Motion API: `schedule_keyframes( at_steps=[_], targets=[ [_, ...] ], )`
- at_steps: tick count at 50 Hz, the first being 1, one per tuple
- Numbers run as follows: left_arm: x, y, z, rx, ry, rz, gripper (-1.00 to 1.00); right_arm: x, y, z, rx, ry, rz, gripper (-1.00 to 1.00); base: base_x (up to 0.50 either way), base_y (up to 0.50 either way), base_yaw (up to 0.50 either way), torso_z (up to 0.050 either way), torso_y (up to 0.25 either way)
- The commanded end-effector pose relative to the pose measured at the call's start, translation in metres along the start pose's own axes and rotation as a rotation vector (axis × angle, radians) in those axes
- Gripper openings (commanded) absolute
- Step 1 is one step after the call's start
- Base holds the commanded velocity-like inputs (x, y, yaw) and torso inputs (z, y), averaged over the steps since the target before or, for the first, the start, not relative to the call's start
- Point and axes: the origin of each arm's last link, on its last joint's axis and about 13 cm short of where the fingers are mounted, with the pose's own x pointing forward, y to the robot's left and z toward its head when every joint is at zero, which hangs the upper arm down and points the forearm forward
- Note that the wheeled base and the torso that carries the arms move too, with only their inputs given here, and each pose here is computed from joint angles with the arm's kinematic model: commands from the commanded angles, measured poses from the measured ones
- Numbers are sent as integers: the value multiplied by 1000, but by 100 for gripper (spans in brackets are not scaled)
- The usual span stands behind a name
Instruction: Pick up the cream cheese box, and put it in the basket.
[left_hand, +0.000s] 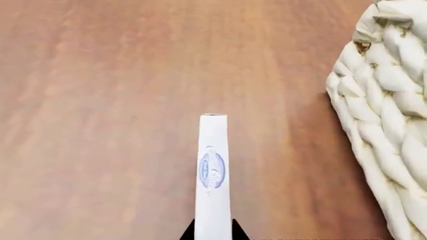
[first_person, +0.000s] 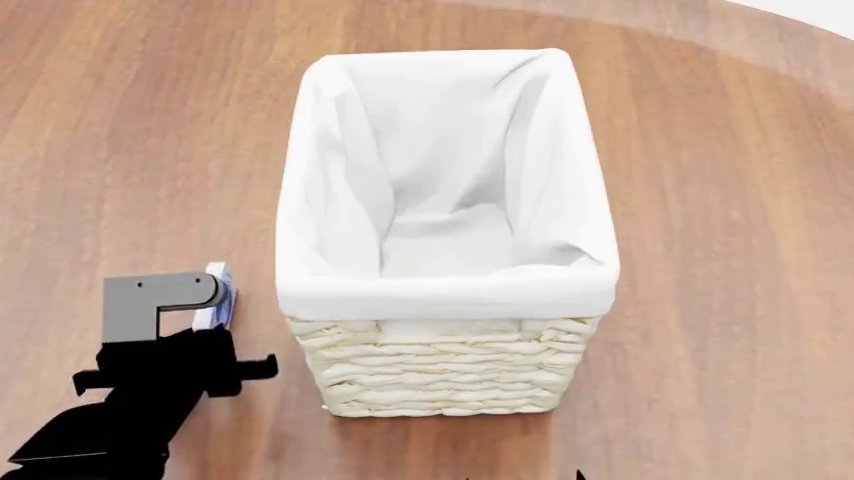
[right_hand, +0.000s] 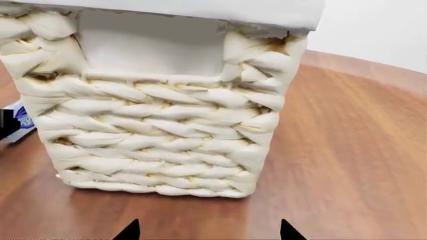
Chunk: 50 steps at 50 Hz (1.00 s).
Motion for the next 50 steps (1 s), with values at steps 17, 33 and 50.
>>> schedule_keyframes(
  at_steps=[17, 33, 50],
  targets=[
    [-22, 11, 56, 155, -132, 21, -100, 1, -2, 1, 3, -1, -13, 100, 0, 0, 0, 0, 0],
    [-105, 2, 117, 367, -179, -98, -100, 1, -3, 2, 6, -3, -19, 100, 0, 0, 0, 0, 0],
    [-180, -38, 181, 641, -286, -264, -100, 0, -2, 2, 5, -6, -16, 100, 0, 0, 0, 0, 0]
  ],
)
